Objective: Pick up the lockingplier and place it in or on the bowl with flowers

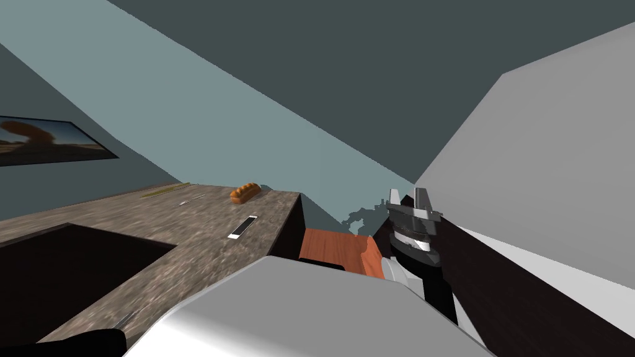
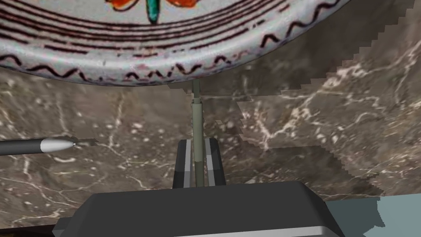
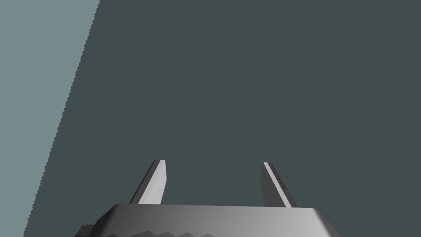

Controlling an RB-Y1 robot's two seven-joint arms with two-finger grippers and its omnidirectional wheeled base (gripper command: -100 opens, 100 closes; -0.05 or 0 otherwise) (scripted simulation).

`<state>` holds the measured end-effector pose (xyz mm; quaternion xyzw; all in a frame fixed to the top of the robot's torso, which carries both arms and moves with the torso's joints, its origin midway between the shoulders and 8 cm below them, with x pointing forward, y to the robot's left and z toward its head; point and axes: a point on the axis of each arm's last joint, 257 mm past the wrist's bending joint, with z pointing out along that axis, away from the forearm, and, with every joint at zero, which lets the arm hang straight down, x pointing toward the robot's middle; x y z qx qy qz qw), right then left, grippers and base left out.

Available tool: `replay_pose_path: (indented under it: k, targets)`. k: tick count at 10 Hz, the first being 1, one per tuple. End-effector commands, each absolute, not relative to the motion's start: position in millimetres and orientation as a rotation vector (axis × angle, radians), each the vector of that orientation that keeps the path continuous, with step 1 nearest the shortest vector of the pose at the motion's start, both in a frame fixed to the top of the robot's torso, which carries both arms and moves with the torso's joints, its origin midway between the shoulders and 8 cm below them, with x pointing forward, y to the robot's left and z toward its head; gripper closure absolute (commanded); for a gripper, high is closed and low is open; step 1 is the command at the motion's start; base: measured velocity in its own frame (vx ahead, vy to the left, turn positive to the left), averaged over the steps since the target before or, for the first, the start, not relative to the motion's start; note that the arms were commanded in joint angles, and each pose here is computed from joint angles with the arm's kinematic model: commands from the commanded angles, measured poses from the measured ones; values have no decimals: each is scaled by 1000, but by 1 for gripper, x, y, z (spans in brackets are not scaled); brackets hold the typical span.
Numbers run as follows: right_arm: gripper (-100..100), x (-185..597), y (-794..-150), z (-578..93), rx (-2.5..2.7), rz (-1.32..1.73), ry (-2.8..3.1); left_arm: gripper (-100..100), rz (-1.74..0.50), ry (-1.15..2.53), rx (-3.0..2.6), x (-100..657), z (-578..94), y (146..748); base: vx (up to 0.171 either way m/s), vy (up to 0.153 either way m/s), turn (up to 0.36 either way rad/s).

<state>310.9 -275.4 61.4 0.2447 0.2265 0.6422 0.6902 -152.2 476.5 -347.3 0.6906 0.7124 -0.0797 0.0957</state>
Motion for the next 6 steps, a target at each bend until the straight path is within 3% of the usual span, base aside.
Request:
replay_pose_path:
  k: [1,6]
  targets:
    - [0,311,-275,61,547,1436,507,100,-238,2111,2048,-154,-342,477,18,5,71]
    - [0,311,-275,61,547,1436,507,100,-246,2106,2058,-158,-330,479,27,14,22]
